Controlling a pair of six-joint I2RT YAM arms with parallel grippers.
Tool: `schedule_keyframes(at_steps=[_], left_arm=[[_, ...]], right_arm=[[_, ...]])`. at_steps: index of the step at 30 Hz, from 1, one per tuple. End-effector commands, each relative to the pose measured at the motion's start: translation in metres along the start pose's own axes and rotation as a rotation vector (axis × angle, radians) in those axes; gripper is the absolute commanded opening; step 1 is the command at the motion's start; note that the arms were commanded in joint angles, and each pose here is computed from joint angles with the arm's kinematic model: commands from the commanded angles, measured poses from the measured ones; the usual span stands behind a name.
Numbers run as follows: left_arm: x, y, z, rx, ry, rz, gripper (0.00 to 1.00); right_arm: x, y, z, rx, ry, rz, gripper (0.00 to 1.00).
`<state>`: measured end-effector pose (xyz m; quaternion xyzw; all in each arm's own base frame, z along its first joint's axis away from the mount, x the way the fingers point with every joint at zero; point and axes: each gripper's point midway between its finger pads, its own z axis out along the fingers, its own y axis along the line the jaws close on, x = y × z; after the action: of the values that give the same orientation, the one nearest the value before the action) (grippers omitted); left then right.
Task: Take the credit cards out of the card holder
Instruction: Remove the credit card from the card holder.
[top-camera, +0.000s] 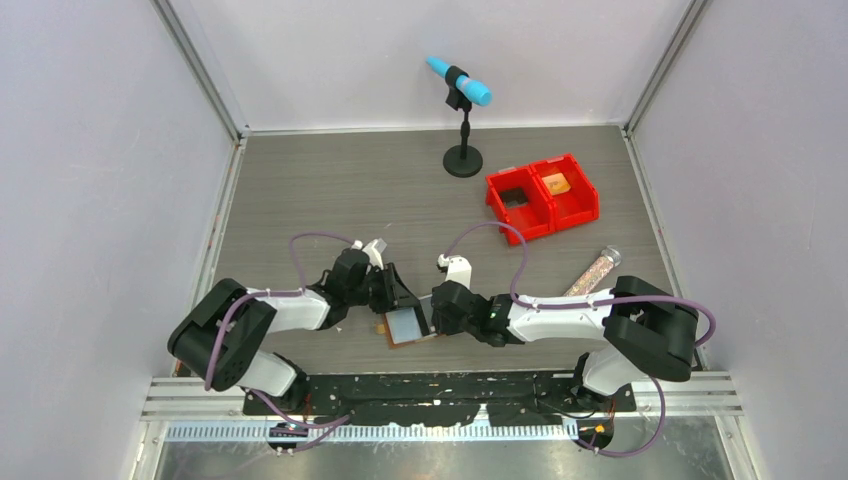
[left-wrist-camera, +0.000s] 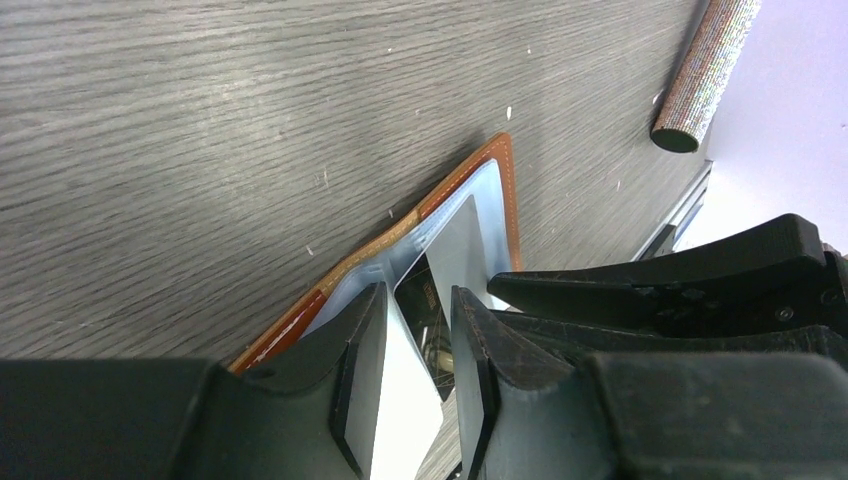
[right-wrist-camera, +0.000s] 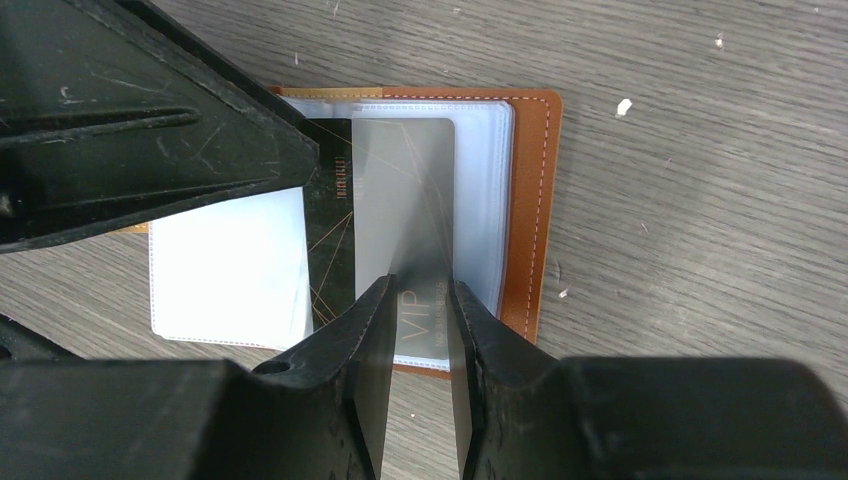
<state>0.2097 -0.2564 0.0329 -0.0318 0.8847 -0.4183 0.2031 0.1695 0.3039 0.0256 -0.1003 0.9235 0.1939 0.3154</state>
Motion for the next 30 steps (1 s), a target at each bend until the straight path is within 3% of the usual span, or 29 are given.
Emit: schedule_keyframes(at_steps=[1, 7, 15, 30], left_arm=[[0.002, 0.003, 0.005, 0.004, -0.012, -0.008, 0.32], [0.004, 0.000, 0.007, 0.027, -0.006, -0.039, 0.25], [0.006, 0.006, 0.001, 0.007, -0.030, -0.043, 0.00], [0.008, 0.008, -0.016, -0.032, -0.016, -0.018, 0.00]], right_arm=[[0.014, -0.013, -0.001, 0.030, 0.043, -0.002, 0.32], [0.014, -0.014, -0.002, 0.032, 0.042, 0.000, 0.32], [0.016, -0.018, -0.003, 0.040, 0.041, 0.011, 0.32], [0.012, -0.025, -0.007, 0.043, 0.030, 0.030, 0.32]])
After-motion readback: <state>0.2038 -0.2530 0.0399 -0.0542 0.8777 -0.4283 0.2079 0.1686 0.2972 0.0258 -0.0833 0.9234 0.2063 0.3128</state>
